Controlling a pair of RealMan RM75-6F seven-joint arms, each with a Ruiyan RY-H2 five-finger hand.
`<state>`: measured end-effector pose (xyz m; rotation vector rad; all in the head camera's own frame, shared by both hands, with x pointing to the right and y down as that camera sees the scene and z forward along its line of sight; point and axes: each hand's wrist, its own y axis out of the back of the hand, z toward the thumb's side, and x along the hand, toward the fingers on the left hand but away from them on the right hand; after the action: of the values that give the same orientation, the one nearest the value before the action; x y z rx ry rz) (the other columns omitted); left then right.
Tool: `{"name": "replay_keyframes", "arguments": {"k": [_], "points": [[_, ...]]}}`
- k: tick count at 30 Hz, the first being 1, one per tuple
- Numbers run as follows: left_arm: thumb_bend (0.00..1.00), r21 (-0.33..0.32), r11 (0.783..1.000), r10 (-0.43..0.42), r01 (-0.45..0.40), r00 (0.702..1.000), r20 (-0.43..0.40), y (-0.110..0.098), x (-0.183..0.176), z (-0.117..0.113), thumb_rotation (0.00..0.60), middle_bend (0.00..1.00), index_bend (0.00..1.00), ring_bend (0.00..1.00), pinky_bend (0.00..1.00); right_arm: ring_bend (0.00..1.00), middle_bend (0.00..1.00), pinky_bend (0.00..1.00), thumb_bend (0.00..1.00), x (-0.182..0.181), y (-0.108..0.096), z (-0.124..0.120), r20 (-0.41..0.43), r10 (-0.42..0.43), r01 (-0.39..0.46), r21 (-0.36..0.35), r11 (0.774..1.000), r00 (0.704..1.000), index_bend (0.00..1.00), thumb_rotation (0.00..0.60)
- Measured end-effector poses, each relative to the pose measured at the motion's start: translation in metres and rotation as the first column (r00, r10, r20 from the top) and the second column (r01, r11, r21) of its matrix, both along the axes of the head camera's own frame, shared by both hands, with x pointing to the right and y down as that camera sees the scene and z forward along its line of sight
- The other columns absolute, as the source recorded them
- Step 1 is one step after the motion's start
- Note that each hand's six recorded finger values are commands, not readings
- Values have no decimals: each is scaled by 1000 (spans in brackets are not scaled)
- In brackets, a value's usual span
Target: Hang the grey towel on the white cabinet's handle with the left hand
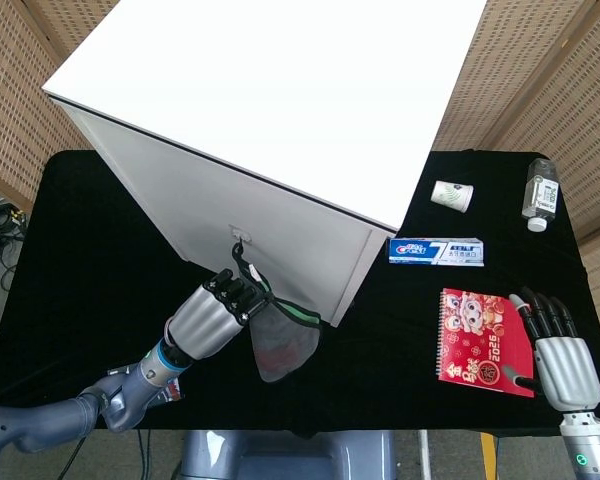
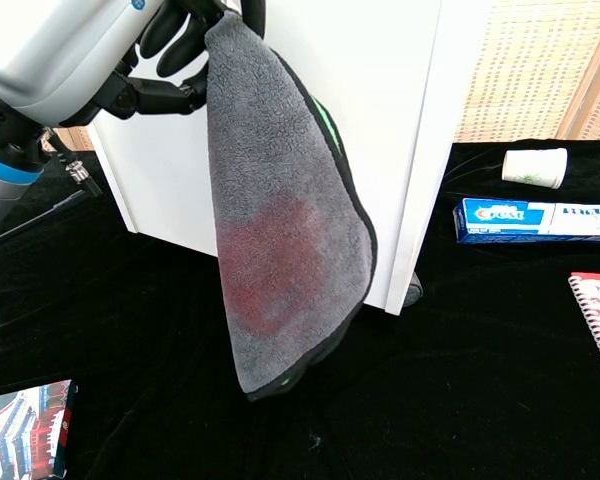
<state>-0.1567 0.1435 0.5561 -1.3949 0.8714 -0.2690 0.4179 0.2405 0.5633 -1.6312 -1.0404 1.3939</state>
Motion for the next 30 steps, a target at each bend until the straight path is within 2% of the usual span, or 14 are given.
{"name": "replay_keyframes", "arguments": {"k": [15, 16, 17, 18, 20, 21, 26, 30], "points": [[510, -52, 998, -43, 43, 999, -7, -1, -15, 16, 600, 866, 774, 807, 716, 0, 0, 0, 130, -1, 1, 2, -9, -5, 5, -7, 1000, 1000, 0, 600], [451, -54, 997, -48, 47, 999, -5, 0, -17, 18, 600, 842, 748, 793, 697, 0, 0, 0, 130, -1, 1, 2, -9, -4, 4, -7, 1000, 1000, 0, 600], [347, -54, 997, -51, 51, 999, -4, 0, -19, 19, 600, 792, 689, 763, 663, 0, 0, 0, 130, -1, 1, 2, -9, -4, 4, -7, 1000, 1000, 0, 600], [222, -52, 997, -56, 56, 998, 1, 0, -21, 20, 600, 708, 590, 706, 609, 0, 0, 0, 130, -1, 1, 2, -9, -5, 5, -7, 1000, 1000, 0, 600], [72, -44, 997, -66, 66, 998, 15, 0, -24, 22, 600, 545, 396, 589, 512, 0, 0, 0, 130, -2, 1, 3, -10, -6, 6, -9, 1000, 1000, 0, 600], [35, -38, 997, -73, 74, 997, 24, 0, -27, 23, 600, 462, 312, 529, 463, 0, 0, 0, 130, -2, 1, 3, -10, -7, 7, -9, 1000, 1000, 0, 600], [0, -5, 998, -55, 55, 997, 49, 3, -31, 19, 600, 239, 159, 309, 269, 0, 0, 0, 130, -2, 1, 4, -13, -7, 7, -10, 1000, 1000, 0, 600], [0, 32, 999, -18, 17, 999, 47, 11, -34, 13, 600, 182, 123, 206, 170, 0, 0, 0, 130, -2, 1, 3, -12, -6, 6, -5, 1000, 1000, 0, 600]]}}
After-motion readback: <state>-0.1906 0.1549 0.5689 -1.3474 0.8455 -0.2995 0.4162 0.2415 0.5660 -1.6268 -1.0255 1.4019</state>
